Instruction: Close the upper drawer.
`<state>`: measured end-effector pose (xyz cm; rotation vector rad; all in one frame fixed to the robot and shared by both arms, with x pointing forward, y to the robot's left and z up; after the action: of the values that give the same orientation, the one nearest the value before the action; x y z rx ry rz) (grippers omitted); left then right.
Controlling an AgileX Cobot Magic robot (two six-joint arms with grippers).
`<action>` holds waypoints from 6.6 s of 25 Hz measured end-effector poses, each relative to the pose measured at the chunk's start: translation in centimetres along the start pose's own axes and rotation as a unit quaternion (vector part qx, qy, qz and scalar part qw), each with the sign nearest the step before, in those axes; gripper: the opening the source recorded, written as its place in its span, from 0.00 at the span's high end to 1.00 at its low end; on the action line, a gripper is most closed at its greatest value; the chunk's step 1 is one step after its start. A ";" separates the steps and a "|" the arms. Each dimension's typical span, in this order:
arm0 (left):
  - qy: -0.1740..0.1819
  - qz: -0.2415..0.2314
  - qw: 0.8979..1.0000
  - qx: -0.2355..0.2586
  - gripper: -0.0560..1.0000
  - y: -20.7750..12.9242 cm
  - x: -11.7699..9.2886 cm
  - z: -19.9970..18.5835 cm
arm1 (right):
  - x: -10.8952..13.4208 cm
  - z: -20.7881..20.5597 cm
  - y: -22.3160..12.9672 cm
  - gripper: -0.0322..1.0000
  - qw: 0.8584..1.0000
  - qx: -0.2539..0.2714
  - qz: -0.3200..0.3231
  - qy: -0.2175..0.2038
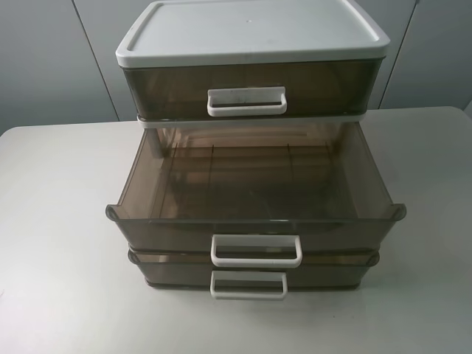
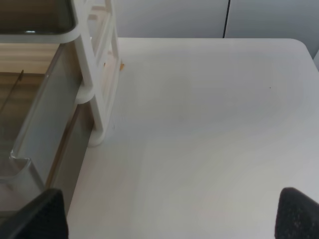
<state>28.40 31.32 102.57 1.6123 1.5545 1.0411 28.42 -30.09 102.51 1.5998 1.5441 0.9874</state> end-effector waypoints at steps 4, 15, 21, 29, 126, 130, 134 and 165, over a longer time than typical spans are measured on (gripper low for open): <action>0.000 0.000 1.000 0.000 0.25 0.0 0.0 0.0 | 0.0 0.0 0.0 0.36 1.000 0.000 0.000 0.000; 0.000 0.000 1.000 0.000 0.25 0.0 0.0 0.0 | 0.0 0.0 0.0 0.36 1.000 0.000 0.000 0.000; 0.000 0.000 1.000 0.000 0.25 0.0 0.0 0.0 | 0.0 0.0 0.0 0.36 1.000 0.000 0.000 0.000; 0.000 0.000 1.000 0.000 0.25 0.0 0.0 0.0 | 0.0 0.0 0.0 0.36 1.000 0.000 0.000 0.000; 0.000 0.000 1.000 0.000 0.25 0.0 0.0 0.0 | 25.9 12.5 -5.9 0.36 0.630 0.273 -0.639 0.347; 0.000 0.000 1.000 0.000 0.25 0.0 0.0 0.0 | 26.2 13.6 -5.1 0.36 0.639 0.244 -0.646 0.339; 0.000 0.000 1.000 0.000 0.25 0.0 0.0 0.0 | 26.3 14.7 -4.3 0.36 0.648 0.220 -0.649 0.331; 0.000 0.000 1.000 0.000 0.25 0.0 0.0 0.0 | 26.5 20.7 -1.0 0.36 0.667 0.105 -0.681 0.284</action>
<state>28.40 31.32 102.57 1.6118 1.5548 1.0408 46.25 -3.07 93.37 -0.1780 2.5914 0.3528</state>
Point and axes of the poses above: a point on each arm's last joint axis where the gripper is mounted, z pointing out along that axis toward the gripper, x along the wrist's bending axis when the last joint is at zero, y = z × x, the point moved 6 cm from there along z, pointing out along that axis toward the gripper, and after that the axes turned 4 degrees about z, right-handed, at the moved point
